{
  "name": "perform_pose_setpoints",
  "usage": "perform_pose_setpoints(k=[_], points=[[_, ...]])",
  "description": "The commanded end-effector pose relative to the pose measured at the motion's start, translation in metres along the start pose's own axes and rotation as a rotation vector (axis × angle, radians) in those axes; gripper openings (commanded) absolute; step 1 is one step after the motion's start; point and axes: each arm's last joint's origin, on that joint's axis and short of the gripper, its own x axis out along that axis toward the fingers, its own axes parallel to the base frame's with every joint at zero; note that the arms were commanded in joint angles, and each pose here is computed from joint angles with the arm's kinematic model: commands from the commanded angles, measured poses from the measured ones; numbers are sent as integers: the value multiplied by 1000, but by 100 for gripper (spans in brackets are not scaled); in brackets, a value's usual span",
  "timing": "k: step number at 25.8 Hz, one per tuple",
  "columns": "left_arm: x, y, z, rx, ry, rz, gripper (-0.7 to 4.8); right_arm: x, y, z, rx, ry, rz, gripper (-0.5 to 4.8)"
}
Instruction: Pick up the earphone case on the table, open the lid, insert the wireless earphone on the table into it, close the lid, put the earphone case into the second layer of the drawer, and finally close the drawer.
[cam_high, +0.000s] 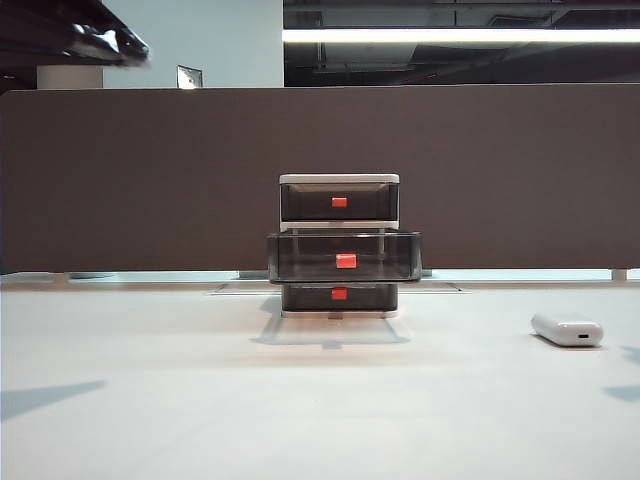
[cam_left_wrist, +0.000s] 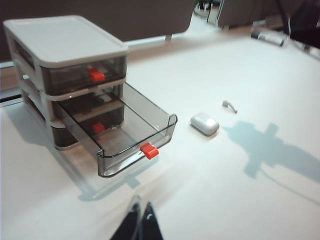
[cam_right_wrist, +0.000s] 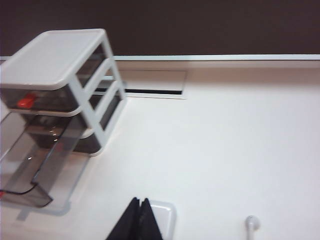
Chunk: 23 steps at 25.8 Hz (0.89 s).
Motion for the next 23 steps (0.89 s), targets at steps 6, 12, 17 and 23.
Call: perform_pose_setpoints(k=[6,12,17,23], points=[[19,1,5,61,109,4,-6,8,0,-6,23,90,65,-1],[22,2,3,89,128,3,-6,17,-2,-8,38,238,60,-1],[22,2,3,100,127,2,-6,29,-2,-2,21,318,73,-1],[22,2,5,102,112,2,-6,52,7,5,14,430,125,0]])
